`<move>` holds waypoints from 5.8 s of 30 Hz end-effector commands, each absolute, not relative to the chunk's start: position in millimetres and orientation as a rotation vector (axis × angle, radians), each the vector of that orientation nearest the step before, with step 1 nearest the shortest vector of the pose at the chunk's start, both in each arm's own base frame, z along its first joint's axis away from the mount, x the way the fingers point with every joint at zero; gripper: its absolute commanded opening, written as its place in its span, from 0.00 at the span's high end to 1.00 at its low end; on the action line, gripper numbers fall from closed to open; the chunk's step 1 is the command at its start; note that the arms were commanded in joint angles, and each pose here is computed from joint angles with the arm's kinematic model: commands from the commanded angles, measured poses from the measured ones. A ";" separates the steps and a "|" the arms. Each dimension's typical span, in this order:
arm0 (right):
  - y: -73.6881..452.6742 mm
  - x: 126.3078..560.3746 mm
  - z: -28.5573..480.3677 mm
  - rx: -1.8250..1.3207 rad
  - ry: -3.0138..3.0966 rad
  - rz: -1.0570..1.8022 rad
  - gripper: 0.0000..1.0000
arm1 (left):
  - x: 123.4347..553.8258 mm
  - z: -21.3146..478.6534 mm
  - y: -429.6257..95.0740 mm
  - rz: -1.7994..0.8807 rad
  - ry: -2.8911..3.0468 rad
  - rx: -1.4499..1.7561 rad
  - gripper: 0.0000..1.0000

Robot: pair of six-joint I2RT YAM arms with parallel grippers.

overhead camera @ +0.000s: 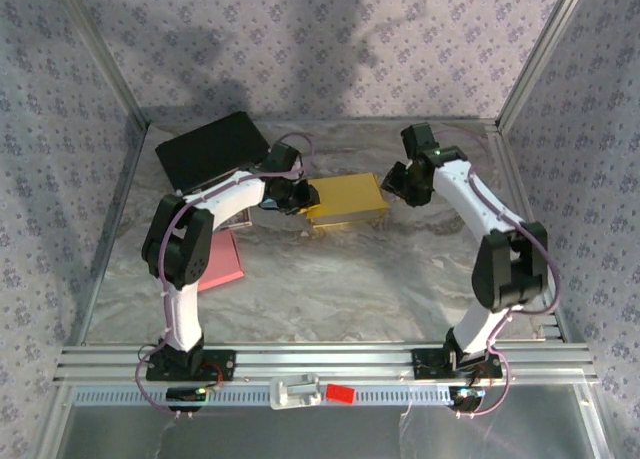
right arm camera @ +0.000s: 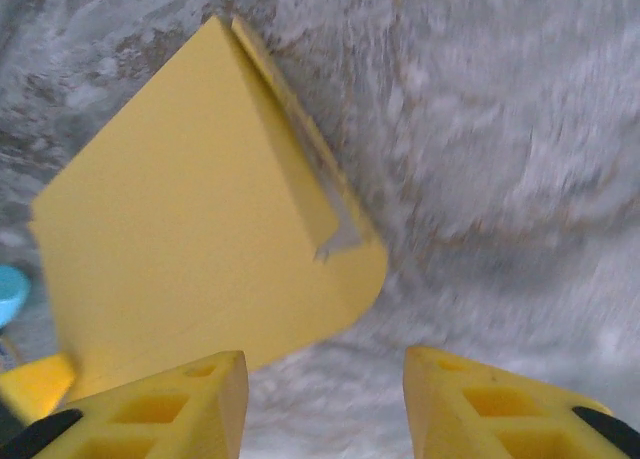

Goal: Fold the paper box

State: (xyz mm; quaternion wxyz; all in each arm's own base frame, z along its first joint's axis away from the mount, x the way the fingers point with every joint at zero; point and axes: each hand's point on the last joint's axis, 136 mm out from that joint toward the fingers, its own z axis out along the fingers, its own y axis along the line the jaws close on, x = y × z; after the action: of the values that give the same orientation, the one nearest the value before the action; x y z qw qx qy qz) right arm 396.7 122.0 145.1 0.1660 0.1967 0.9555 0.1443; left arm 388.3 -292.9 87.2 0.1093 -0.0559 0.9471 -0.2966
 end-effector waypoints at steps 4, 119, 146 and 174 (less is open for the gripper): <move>130.7 427.5 113.7 0.068 2.841 0.426 0.51 | 384.4 77.9 -291.1 -0.826 2.824 -0.134 0.73; 225.1 333.1 66.5 -0.162 2.821 1.261 0.23 | 307.3 20.1 -188.3 -0.933 2.816 -0.176 0.97; 283.8 339.4 75.6 0.103 2.773 1.631 0.36 | 330.4 45.9 -184.3 -0.961 2.724 -0.188 0.78; 228.4 321.5 104.4 1.144 3.056 1.743 0.60 | 240.7 158.0 -278.8 -0.214 1.777 1.488 0.43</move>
State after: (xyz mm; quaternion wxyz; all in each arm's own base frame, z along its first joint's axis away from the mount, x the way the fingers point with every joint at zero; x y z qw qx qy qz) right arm 335.9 233.1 92.8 -0.2373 0.2637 0.8054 0.4749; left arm 233.7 -278.8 166.5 0.3847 0.5356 0.7375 -0.1459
